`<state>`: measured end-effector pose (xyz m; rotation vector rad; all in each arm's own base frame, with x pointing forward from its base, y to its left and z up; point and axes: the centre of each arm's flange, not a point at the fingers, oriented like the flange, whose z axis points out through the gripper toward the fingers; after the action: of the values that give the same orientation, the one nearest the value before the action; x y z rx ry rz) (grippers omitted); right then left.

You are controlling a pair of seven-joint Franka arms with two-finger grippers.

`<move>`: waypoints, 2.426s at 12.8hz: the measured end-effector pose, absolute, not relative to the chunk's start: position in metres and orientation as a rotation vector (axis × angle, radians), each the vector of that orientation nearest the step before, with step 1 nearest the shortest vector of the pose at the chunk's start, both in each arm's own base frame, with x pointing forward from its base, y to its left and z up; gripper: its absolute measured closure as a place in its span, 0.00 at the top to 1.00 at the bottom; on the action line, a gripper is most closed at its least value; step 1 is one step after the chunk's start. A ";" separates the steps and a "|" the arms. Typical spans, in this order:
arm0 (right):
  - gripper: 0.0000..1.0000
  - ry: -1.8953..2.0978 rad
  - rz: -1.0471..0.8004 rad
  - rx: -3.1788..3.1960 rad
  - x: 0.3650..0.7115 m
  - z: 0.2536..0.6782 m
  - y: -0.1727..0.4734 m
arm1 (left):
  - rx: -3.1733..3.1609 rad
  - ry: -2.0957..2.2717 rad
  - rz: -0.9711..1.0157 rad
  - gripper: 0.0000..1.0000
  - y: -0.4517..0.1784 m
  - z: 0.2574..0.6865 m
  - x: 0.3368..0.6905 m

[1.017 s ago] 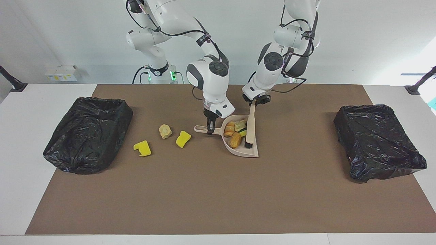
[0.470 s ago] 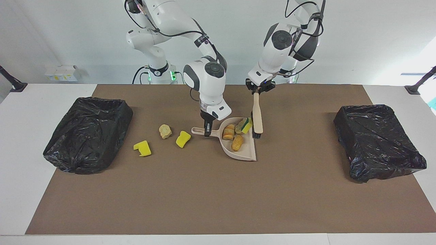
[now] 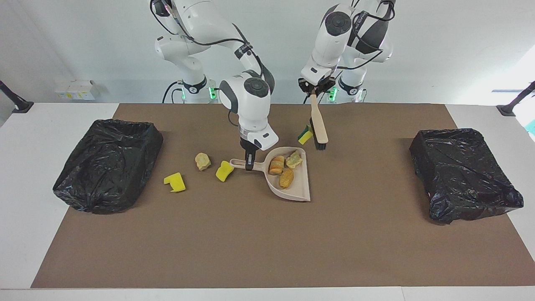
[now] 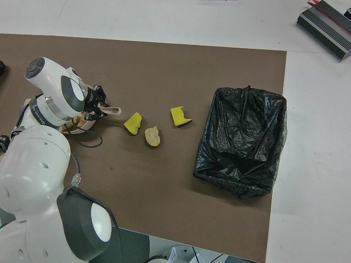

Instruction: Sweep and dump trash in bin

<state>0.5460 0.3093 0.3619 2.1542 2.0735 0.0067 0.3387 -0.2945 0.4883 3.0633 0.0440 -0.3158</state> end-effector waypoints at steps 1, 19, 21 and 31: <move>0.32 2.079 0.003 2.149 0.546 0.362 0.309 | 3.033 0.066 -0.253 0.26 -0.296 0.488 0.348; 0.32 2.136 -0.019 2.100 0.548 0.351 0.286 | 3.142 0.032 -0.520 0.26 -0.355 0.387 0.297; 0.32 2.136 -0.019 2.100 0.548 0.351 0.286 | 3.170 0.032 -0.616 0.26 -0.349 0.387 0.288; 0.32 2.130 0.000 2.157 0.548 0.352 0.286 | 3.122 -0.004 -0.525 0.26 -0.348 0.400 0.303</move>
<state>0.5477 0.2864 0.3521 2.1573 2.1298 0.0001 0.3033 -0.3480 0.3997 3.1221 -0.0041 -0.5251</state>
